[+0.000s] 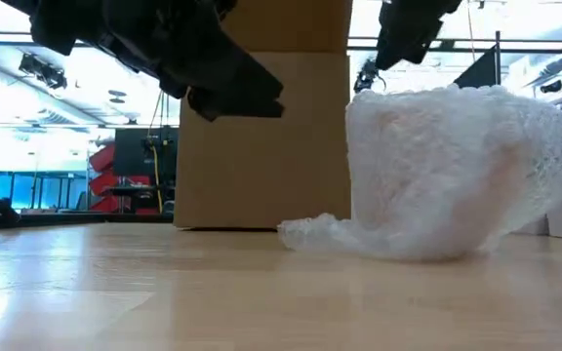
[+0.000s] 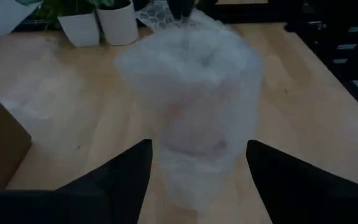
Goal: Wrap mug
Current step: Wrap the orange cup with the bubble wrap
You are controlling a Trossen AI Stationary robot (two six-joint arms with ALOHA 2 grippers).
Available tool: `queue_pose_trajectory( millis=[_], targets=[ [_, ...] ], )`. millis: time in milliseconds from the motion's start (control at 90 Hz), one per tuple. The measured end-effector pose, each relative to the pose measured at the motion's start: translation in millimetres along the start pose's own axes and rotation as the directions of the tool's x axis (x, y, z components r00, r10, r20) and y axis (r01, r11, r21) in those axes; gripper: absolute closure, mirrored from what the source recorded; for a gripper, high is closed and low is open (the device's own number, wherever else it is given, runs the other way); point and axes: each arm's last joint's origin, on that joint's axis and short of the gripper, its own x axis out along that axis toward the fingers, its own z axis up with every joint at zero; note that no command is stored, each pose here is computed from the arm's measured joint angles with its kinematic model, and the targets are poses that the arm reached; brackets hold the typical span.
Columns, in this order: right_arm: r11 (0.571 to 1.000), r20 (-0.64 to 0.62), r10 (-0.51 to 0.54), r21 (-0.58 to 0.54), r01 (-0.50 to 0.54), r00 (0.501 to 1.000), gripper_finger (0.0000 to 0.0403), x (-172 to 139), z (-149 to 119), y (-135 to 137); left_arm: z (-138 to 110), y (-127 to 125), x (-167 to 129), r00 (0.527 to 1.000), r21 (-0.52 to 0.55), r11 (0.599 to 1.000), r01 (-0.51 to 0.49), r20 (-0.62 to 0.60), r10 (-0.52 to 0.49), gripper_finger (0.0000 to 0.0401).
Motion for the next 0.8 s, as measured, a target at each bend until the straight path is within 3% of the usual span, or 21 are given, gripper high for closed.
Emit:
queue_pose_trajectory(
  millis=[222, 400, 556, 800],
  targets=[
    [0.992, -0.281, -0.123, -0.043, 0.116, 0.952, 0.0403, 72.4, -22.0, -1.2, 0.5, -0.1, 0.1, 1.0, -0.03, 1.0, 0.0, 0.004, 0.0, 0.0153],
    [0.991, -0.393, -0.133, -0.08, 0.11, 0.91, 0.0403, 111.3, -35.4, 3.1, -1.2, -2.3, 7.6, 0.999, -0.046, 0.999, 0.008, 0.05, -0.005, 0.0153],
    [0.993, -0.383, -0.119, -0.07, 0.1, 0.916, 0.0403, 101.4, -33.7, 3.8, -8.2, -4.3, 17.5, 0.997, -0.041, 0.999, 0.008, 0.077, -0.005, 0.0153],
    [0.999, -0.259, -0.029, -0.023, 0.024, 0.966, 0.0403, 31.1, -19.5, 3.8, -13.2, -0.5, 31.1, 0.986, -0.073, 0.997, -0.028, 0.16, 0.04, 0.0153]
  ],
)
